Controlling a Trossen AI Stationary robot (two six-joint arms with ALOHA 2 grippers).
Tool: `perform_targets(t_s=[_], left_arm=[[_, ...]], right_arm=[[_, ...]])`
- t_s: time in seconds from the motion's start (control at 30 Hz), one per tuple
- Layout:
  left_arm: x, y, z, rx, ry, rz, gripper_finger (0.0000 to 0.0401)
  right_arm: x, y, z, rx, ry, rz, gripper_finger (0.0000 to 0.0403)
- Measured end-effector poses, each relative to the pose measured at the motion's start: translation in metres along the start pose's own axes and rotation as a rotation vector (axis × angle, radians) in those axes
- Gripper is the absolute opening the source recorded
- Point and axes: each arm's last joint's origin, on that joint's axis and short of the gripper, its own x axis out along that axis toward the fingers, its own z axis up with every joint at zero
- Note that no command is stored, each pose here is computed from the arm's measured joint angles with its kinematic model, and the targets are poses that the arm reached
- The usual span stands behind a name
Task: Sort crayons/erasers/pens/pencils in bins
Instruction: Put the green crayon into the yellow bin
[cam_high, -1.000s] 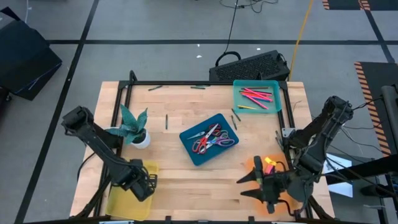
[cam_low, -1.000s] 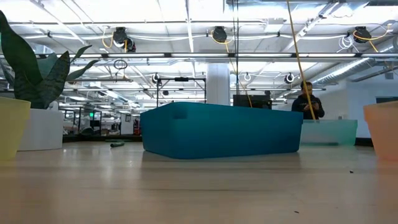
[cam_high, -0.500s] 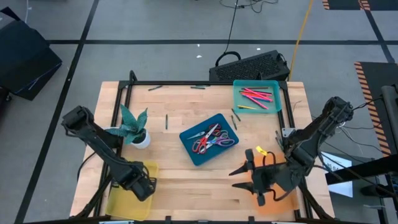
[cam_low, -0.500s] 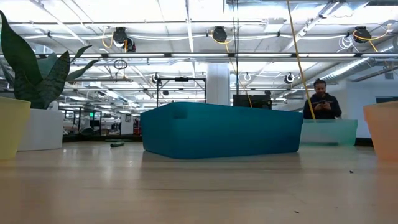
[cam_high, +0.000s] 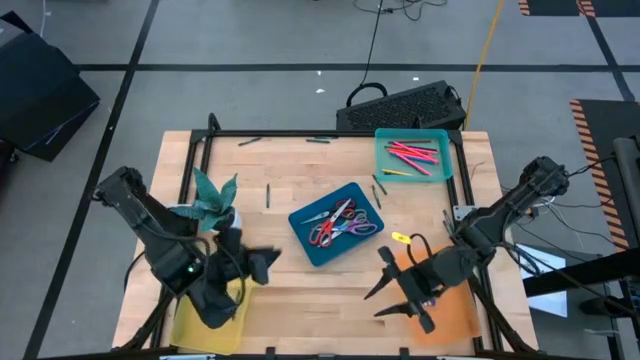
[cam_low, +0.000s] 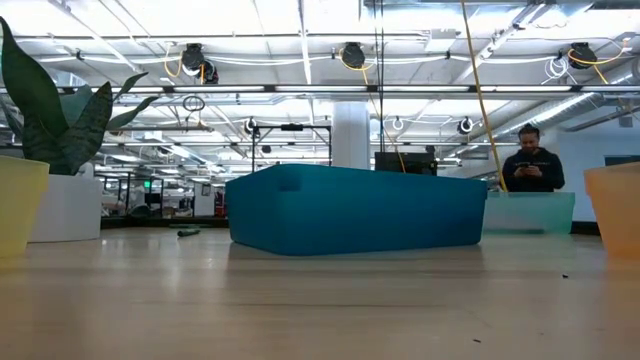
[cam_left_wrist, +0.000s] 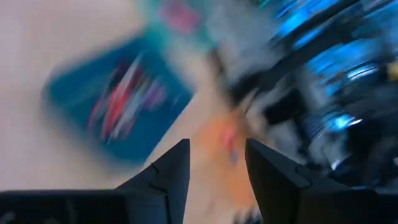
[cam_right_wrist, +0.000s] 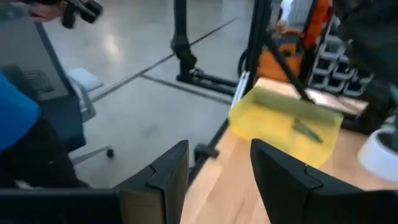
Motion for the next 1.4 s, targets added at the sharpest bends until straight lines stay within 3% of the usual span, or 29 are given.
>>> perform_targets(t_s=[0.1,0.2,0.3,0.4,0.5,0.73,0.9,1.0,1.17,1.4], left_arm=[[0.004,-0.019,0.012,0.122,-0.144,-0.089,0.0157],[0.016,-0.028,0.03,0.193,-0.096,-0.057,0.0157],[0.035,-0.036,0.056,0.199,-0.023,-0.017,0.0157],[0.053,-0.038,0.082,0.226,-0.049,0.025,0.0157],[0.072,-0.033,0.115,0.204,-0.044,0.095,0.0157],[0.111,0.017,0.185,0.246,0.153,0.444,0.018],[0.129,0.062,0.235,0.117,0.304,0.66,0.0228],[0.146,0.088,0.253,0.077,0.385,0.711,0.024],[0.178,0.131,0.263,0.007,0.491,0.791,0.0243],[0.224,0.178,0.237,0.01,0.612,0.826,0.0244]], right_arm=[[0.001,-0.003,0.004,-0.039,-0.039,-0.012,0.0164],[0.0,-0.005,0.006,-0.059,-0.065,-0.033,0.0164],[0.0,-0.01,0.005,0.011,-0.064,-0.198,0.0164],[-0.001,-0.016,0.003,0.01,-0.041,-0.354,0.0164],[-0.004,-0.018,0.001,0.009,-0.023,-0.416,0.0171],[-0.016,-0.036,-0.001,0.131,0.014,-0.483,0.0225],[-0.016,-0.048,-0.008,0.123,0.084,-0.53,0.0239],[-0.013,-0.058,-0.01,0.134,0.094,-0.563,0.0234],[-0.015,-0.081,-0.01,0.161,0.097,-0.642,0.0227],[-0.019,-0.103,-0.01,0.184,0.094,-0.713,0.0226]])
